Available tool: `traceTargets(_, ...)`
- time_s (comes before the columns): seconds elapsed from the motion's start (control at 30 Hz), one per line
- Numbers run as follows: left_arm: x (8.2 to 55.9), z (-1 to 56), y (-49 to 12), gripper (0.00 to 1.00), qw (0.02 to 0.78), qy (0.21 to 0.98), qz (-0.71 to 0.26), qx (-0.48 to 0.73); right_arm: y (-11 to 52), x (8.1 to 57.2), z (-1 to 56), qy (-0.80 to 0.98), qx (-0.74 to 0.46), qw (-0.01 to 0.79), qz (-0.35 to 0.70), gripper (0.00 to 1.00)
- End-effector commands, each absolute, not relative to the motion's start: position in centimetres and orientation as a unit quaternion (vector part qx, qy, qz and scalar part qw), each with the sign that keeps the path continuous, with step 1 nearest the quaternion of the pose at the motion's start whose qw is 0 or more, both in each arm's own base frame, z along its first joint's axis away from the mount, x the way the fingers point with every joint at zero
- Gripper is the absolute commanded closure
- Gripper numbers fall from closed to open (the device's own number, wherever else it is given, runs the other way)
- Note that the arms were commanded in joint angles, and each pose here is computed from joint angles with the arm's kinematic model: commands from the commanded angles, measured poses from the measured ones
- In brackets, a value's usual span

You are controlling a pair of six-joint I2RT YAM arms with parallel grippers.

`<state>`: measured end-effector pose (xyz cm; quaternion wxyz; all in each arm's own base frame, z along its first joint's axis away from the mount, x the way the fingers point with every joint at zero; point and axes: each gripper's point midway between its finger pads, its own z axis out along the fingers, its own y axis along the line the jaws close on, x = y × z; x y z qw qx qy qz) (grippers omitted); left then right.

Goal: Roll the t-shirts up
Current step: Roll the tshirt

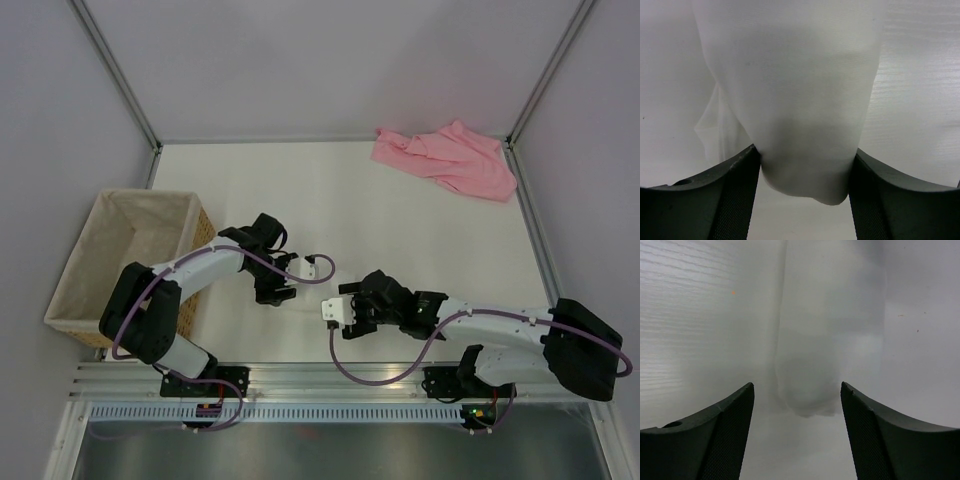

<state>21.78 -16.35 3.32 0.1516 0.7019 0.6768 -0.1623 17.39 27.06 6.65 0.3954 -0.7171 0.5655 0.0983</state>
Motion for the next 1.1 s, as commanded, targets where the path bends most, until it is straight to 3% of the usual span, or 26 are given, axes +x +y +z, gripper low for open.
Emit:
traceTargets(0.0, 22.0, 4.1, -17.2, 0.3, 0.159, 0.676, -0.181, 0.697, 27.4, 20.2, 6.8, 0.568, -0.697, 0.437, 0.034, 0.25)
traceTargets(0.13, 22.2, 4.2, -17.1, 0.29, 0.16, 0.678, -0.18, 0.695, 27.8, 20.3, 4.8, 0.58, -0.703, 0.411, 0.034, 0.29)
traceTargets(0.33, 23.4, 6.2, -16.1, 0.17, 0.184, 0.697, -0.187, 0.667, 27.4, 19.8, 3.1, 0.622, -0.685, 0.375, 0.053, 0.67)
traceTargets(0.43, 23.8, 7.2, -15.4, 0.13, 0.202, 0.688, -0.173, 0.675, 27.3, 19.7, 3.6, 0.638, -0.67, 0.373, 0.077, 0.76)
traceTargets(0.53, 23.3, 7.9, -15.3, 0.09, 0.219, 0.679, -0.17, 0.68, 28.1, 18.9, 4.2, 0.642, -0.666, 0.358, 0.121, 0.82)
traceTargets(0.8, 21.7, 6.9, -15.8, 0.07, 0.222, 0.678, -0.185, 0.676, 28.9, 18.6, 5.3, 0.658, -0.641, 0.338, 0.203, 0.84)
traceTargets(1.0, 22.1, 4.8, -16.0, 0.16, 0.218, 0.682, -0.186, 0.673, 28.7, 18.8, 6.3, 0.66, -0.62, 0.33, 0.269, 0.87)
traceTargets(1.07, 22.7, 4.3, -16.3, 0.36, 0.207, 0.696, -0.189, 0.662, 28.6, 18.8, 6.5, 0.661, -0.617, 0.32, 0.285, 0.88)
